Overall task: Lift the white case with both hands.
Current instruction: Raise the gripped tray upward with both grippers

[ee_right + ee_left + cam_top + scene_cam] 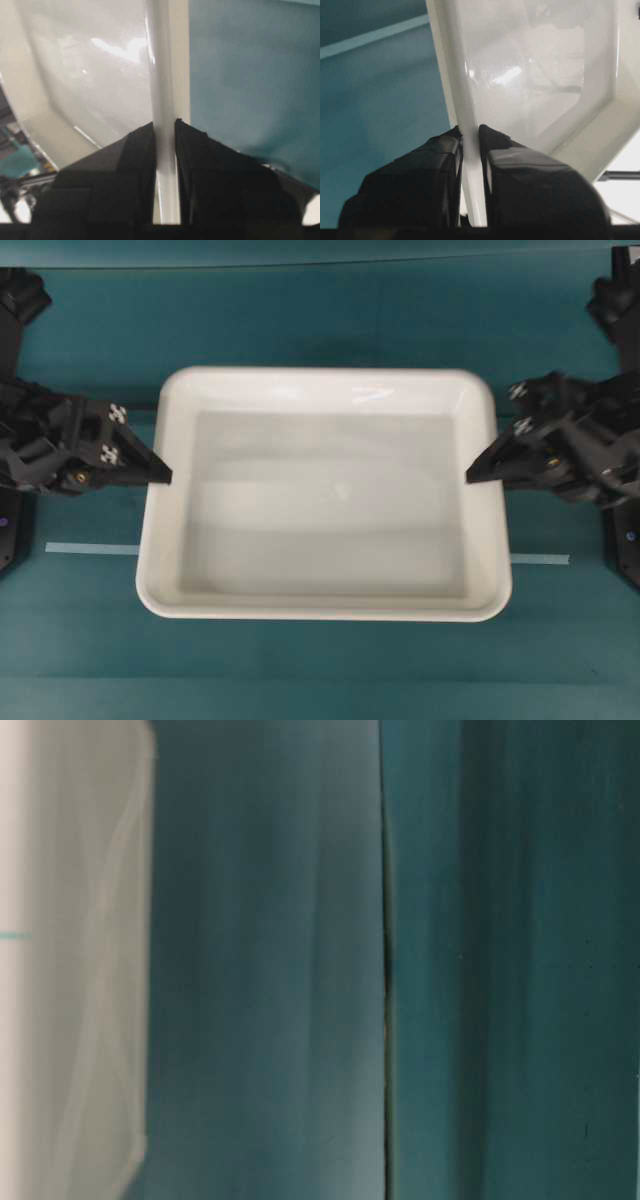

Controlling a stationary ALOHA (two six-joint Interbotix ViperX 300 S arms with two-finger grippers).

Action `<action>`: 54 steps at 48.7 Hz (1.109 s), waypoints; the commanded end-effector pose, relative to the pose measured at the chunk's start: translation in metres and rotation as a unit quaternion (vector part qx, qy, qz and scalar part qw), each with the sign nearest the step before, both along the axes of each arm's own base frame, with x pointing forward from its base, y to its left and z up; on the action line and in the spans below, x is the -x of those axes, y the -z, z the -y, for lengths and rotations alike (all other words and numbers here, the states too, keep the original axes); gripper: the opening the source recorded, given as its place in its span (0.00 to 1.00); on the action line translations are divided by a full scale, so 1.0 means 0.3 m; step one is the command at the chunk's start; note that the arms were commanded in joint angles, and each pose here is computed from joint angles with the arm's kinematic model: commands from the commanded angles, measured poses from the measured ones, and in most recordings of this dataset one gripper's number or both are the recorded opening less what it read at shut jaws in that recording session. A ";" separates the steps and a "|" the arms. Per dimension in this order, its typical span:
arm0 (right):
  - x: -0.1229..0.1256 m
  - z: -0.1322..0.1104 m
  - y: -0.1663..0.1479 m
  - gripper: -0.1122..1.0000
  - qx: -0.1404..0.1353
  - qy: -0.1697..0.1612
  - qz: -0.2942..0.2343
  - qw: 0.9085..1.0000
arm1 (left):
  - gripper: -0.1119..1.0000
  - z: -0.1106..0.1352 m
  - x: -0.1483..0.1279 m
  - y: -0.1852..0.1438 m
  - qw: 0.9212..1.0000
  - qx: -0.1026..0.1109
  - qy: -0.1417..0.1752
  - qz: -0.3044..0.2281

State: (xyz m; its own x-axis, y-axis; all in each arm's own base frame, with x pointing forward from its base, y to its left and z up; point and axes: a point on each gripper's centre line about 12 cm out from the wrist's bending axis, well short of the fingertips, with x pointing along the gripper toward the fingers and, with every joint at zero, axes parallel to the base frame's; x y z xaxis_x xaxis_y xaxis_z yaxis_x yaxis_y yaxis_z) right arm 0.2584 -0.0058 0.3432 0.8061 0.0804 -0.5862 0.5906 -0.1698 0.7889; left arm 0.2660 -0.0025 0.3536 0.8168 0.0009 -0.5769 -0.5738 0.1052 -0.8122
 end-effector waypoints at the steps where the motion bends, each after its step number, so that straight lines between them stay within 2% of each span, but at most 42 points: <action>1: 0.007 0.013 -0.102 0.19 0.000 0.011 0.027 1.000 | 0.18 0.000 -0.027 -0.062 1.000 -0.005 0.002 0.019; 19: 0.048 0.003 -0.297 0.19 0.004 -0.006 0.028 1.000 | 0.18 -0.005 -0.008 -0.231 1.000 -0.007 -0.001 0.022; 26: 0.059 0.000 -0.337 0.19 0.007 -0.011 0.029 1.000 | 0.17 -0.006 -0.005 -0.294 1.000 -0.018 0.006 0.015; 33: 0.066 -0.002 -0.360 0.19 0.007 -0.014 0.030 0.999 | 0.17 -0.006 -0.020 -0.331 0.999 -0.025 0.010 0.018; 43: 0.063 -0.002 -0.348 0.19 0.015 -0.019 0.027 0.999 | 0.17 -0.005 -0.042 -0.330 0.999 -0.034 0.016 0.014; 54: 0.063 -0.001 -0.340 0.19 0.018 -0.019 0.031 0.999 | 0.17 -0.004 -0.044 -0.326 0.999 -0.034 0.018 0.013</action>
